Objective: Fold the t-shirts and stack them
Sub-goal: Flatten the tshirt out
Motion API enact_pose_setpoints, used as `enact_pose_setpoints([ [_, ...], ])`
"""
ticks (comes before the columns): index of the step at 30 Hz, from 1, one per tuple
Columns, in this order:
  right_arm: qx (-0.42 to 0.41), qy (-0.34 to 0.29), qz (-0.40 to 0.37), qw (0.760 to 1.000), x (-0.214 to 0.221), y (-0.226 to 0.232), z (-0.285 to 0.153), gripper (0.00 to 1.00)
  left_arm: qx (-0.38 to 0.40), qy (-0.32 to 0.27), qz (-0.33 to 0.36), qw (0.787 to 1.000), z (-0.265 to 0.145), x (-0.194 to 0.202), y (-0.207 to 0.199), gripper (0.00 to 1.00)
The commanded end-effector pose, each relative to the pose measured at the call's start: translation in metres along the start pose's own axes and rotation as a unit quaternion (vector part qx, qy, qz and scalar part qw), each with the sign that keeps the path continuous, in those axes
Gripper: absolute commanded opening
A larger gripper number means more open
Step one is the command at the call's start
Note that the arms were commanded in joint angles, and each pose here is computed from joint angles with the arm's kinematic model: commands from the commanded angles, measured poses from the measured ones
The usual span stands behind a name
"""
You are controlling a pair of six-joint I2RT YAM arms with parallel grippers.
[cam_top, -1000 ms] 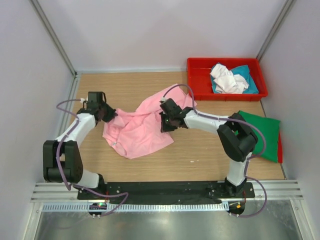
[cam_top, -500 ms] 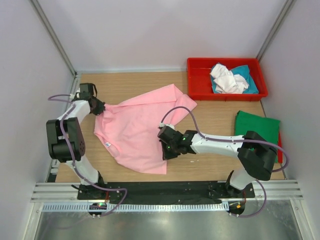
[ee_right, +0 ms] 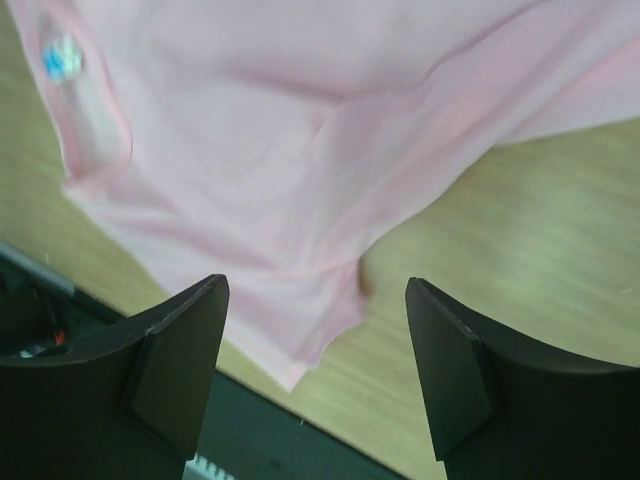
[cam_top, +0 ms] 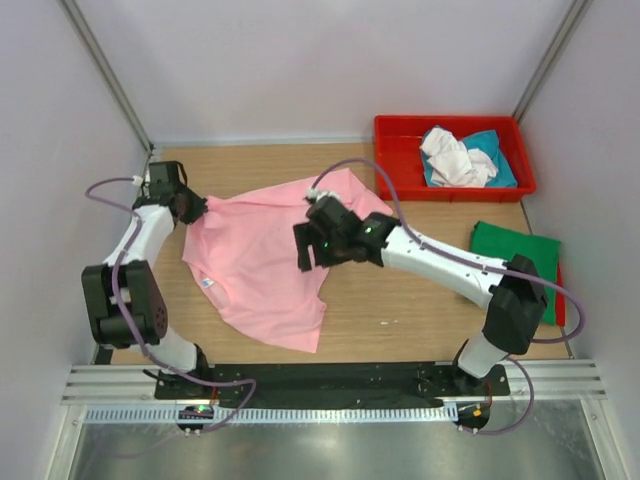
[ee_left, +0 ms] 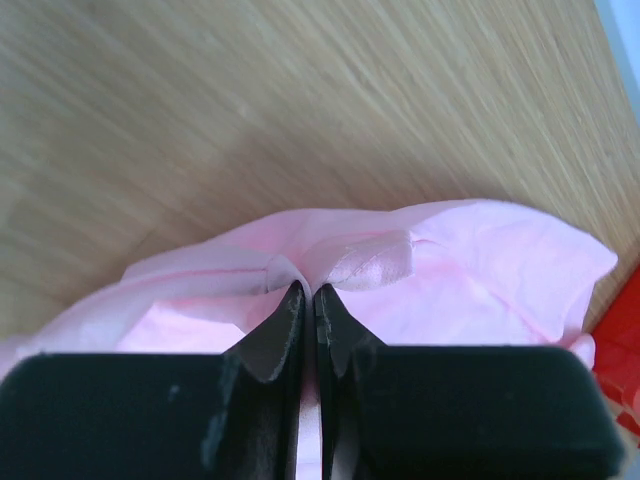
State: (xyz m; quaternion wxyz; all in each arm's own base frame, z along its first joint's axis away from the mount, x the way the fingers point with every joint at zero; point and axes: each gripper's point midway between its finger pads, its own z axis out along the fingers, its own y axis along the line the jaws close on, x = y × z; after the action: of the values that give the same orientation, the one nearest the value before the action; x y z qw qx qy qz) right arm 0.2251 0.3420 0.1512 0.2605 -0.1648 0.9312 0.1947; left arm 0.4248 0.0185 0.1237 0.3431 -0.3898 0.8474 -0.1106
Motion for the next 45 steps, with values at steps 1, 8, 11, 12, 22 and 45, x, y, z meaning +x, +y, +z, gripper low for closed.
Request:
enact_pose_setpoints([
  [1,0.066,-0.058,0.035,0.995,-0.065,-0.063,-0.004,0.78,0.017,0.002,0.003,1.0,-0.034,0.016,0.01,0.08],
  [8,0.185,-0.163,-0.014,0.969,-0.147,-0.139,0.055,0.75,0.016,0.01,-0.041,0.999,-0.066,0.053,0.04,0.04],
  [11,0.215,-0.133,-0.035,0.967,-0.156,-0.155,0.097,0.73,0.011,0.006,-0.047,0.999,-0.077,0.059,0.048,0.04],
  [12,0.219,-0.143,-0.036,0.965,-0.17,-0.154,0.099,0.73,0.011,0.002,-0.046,0.999,-0.079,0.059,0.05,0.04],
  [22,0.296,-0.095,-0.007,0.95,-0.155,-0.206,0.147,0.65,0.019,0.02,-0.026,0.999,-0.081,0.066,0.049,0.04],
  [45,0.27,-0.089,0.193,0.939,0.015,-0.214,0.011,0.01,0.034,0.056,0.006,0.998,-0.064,0.037,0.009,0.0],
])
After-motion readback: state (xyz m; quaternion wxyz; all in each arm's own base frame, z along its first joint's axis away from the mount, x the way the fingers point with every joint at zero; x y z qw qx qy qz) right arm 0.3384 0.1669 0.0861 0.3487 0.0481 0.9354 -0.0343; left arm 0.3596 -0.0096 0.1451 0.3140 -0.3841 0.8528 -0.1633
